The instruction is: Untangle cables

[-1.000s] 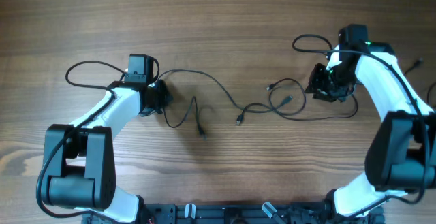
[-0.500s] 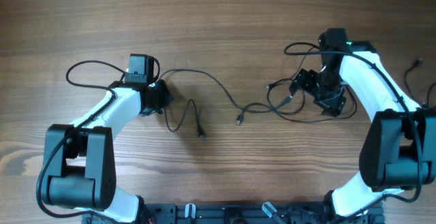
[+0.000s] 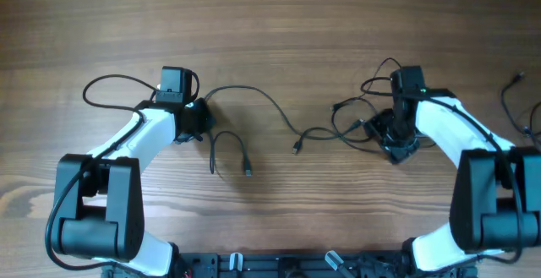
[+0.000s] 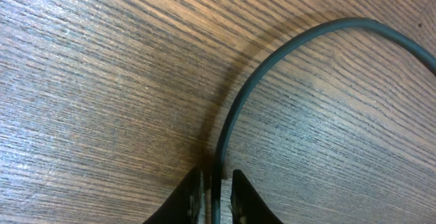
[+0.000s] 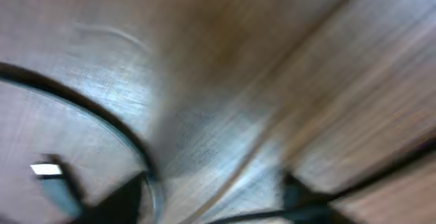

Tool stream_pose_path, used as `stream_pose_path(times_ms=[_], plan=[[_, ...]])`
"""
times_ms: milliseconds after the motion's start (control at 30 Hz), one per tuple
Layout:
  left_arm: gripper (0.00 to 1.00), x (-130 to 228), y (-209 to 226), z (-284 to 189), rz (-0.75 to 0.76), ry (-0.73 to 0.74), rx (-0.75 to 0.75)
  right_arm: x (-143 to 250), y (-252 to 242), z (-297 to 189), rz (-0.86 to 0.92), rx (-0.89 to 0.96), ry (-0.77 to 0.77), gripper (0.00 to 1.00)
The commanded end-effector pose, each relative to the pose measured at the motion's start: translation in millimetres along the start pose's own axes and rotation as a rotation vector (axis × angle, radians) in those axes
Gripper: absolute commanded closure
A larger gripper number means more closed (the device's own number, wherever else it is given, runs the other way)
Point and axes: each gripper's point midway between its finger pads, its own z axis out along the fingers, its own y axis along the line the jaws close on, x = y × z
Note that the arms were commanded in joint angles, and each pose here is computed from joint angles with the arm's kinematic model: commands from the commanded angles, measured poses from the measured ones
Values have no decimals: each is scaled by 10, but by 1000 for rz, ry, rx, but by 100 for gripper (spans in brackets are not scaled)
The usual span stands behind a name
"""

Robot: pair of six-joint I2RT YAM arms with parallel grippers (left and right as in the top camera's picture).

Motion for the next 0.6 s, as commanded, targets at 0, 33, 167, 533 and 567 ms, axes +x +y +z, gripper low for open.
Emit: stream_pose_path(times_ms=[0,33,167,533,567], plan=[[82,123,108,79,-7,36,-42,123,-165,370,2,49,57,96],[82,124,109,79,-7,36,-42,91,-120,361,-33,30,47,96],[81,125,109,79,-7,36,-42,-170,181,103,-222,-67,-29,96],[78,130,113,81,-7,37,-43,-1504,700,-2245,-480,-253,-627,95],[78,130,113,81,-7,37,-43,-1567,724,-2414,-526,-256,-677,96]])
